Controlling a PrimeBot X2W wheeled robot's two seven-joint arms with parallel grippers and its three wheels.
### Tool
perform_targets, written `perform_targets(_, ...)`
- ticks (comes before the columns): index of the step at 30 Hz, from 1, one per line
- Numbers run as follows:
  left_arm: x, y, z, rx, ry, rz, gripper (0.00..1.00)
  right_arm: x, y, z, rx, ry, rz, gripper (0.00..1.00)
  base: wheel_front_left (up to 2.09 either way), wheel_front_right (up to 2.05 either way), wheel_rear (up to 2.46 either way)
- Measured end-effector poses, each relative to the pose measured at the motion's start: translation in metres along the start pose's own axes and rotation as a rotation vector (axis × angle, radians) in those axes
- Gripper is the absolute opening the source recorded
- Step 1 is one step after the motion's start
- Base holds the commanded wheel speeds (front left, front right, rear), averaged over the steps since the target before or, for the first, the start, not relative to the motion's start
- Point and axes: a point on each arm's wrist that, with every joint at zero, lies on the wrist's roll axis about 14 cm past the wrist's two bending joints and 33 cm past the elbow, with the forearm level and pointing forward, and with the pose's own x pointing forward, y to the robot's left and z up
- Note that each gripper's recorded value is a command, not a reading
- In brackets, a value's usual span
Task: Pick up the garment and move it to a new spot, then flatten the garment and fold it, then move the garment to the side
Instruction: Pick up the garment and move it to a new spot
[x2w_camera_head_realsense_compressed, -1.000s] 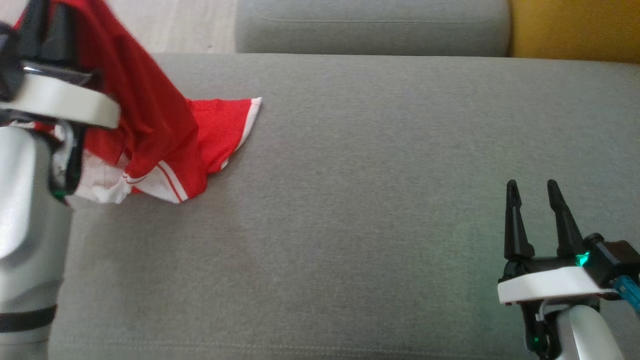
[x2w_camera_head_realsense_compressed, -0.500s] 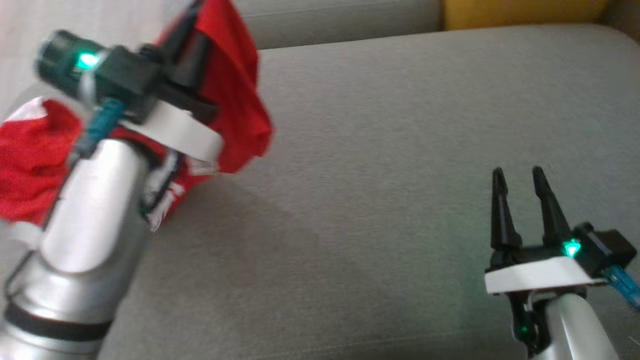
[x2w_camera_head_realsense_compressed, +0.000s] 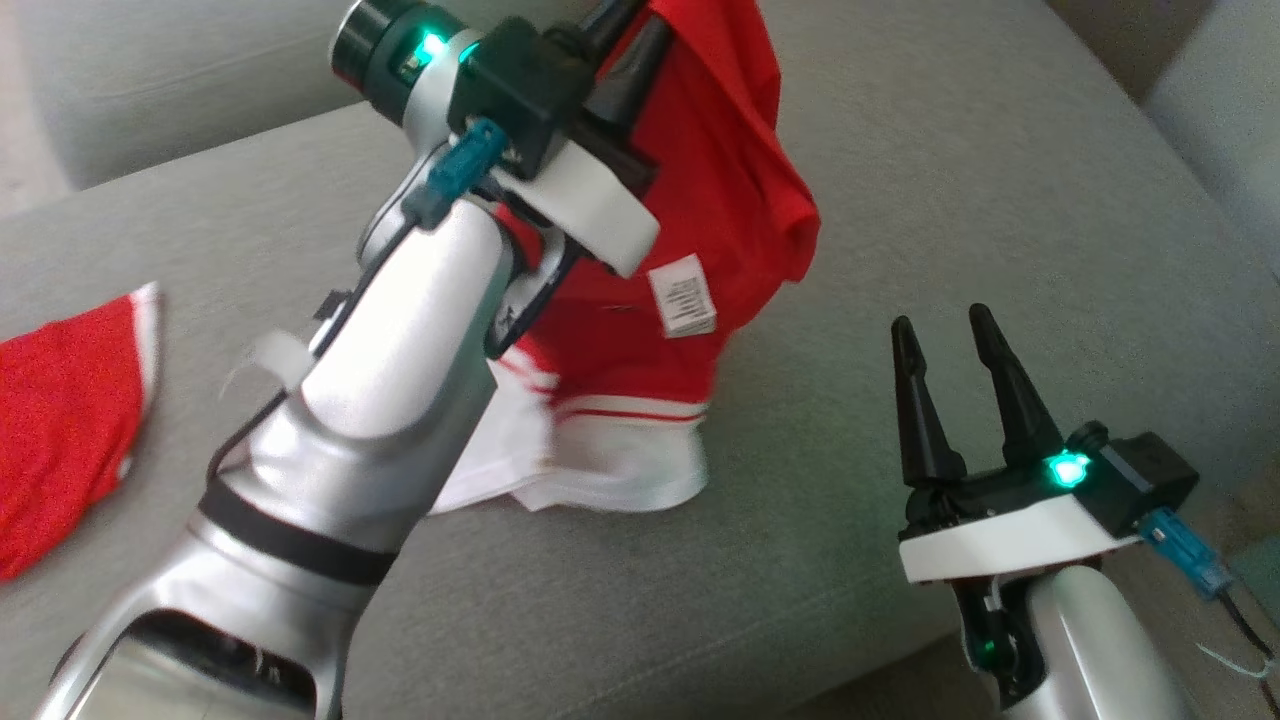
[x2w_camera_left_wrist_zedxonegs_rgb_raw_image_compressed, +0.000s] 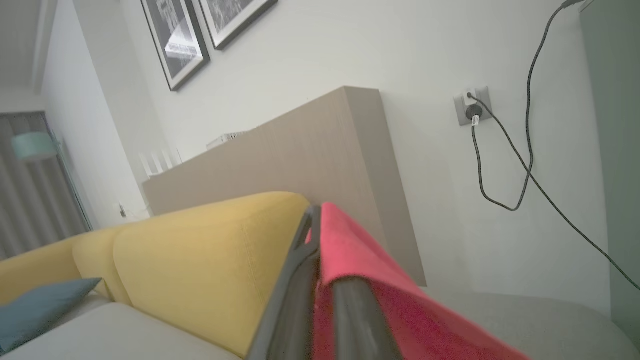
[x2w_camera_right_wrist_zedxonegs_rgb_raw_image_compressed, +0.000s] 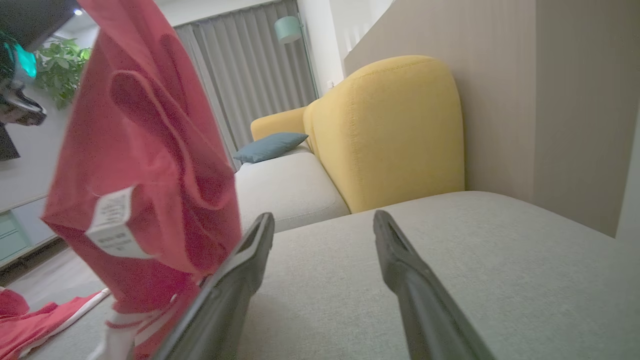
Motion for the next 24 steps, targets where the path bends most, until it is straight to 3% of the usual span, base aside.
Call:
perform_targets(1,0.005,-0.003,-0.007,-0.008,0.015,-0.008,0.45,-0.002,-0.002,0.000,-0.003,0.001,-0.009,1.00,0.00,0.00,0.00)
perform_targets(2,0.008,-0.005,-0.016,-0.026,0.036,-0.013,1.00,-0.004,-0.006,0.001,-0.003,0.001,-0.020,1.00,0.00,0.00,0.00)
perform_targets(7,-0.001,-0.014,-0.070,-0.093,0.180,-0.017,1.00,-0.007,-0.016,-0.002,-0.008,0.013,-0.055,1.00,0.00,0.00,0.00)
perform_targets(17,-0.032,0.021,-0.072,-0.046,0.231,0.061,1.00,0.013,0.002,-0.008,0.012,0.017,0.010,1.00,0.00,0.00,0.00)
perform_targets(24,-0.079,0.047,-0.076,0.007,0.325,0.122,1.00,0.028,0.024,-0.012,0.014,0.018,0.080,1.00,0.00,0.00,0.00)
